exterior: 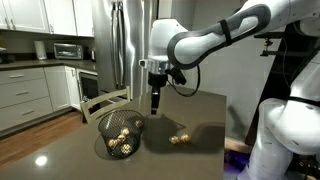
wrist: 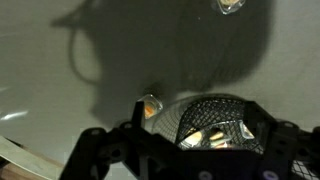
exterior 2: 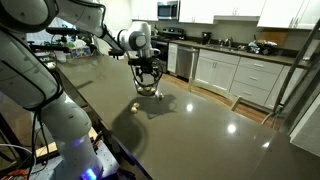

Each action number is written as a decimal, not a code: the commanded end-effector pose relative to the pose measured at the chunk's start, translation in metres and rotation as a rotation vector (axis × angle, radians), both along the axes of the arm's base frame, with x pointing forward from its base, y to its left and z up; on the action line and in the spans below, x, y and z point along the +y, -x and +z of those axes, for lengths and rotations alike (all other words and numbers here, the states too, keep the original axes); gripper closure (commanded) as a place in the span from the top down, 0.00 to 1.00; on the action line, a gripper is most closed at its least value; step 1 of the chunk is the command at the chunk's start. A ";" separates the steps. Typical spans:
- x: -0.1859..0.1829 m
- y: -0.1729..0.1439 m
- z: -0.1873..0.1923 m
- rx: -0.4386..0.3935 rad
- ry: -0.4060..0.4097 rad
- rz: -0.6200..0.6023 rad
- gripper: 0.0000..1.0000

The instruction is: Pick up the all candy from the table and put them in the black basket.

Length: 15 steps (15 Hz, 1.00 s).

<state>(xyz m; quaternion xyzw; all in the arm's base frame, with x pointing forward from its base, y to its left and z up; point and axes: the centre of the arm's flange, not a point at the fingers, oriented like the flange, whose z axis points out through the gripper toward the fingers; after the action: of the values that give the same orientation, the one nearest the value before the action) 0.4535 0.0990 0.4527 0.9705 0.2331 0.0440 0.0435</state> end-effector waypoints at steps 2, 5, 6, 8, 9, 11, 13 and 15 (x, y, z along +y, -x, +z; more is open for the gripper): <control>-0.024 0.003 -0.004 0.061 0.029 -0.090 1.00; -0.038 0.009 -0.012 0.108 0.023 -0.116 1.00; -0.041 0.012 -0.015 0.122 0.024 -0.123 1.00; -0.047 0.020 -0.023 0.159 0.022 -0.129 1.00; -0.049 0.024 -0.028 0.179 0.020 -0.129 1.00; -0.052 0.032 -0.038 0.219 0.020 -0.133 1.00; -0.056 0.040 -0.049 0.262 0.019 -0.140 1.00; -0.060 0.046 -0.058 0.296 0.017 -0.148 1.00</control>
<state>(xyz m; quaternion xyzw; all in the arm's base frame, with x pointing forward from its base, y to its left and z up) 0.4228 0.0467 0.4008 0.9808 0.1732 -0.0841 0.0313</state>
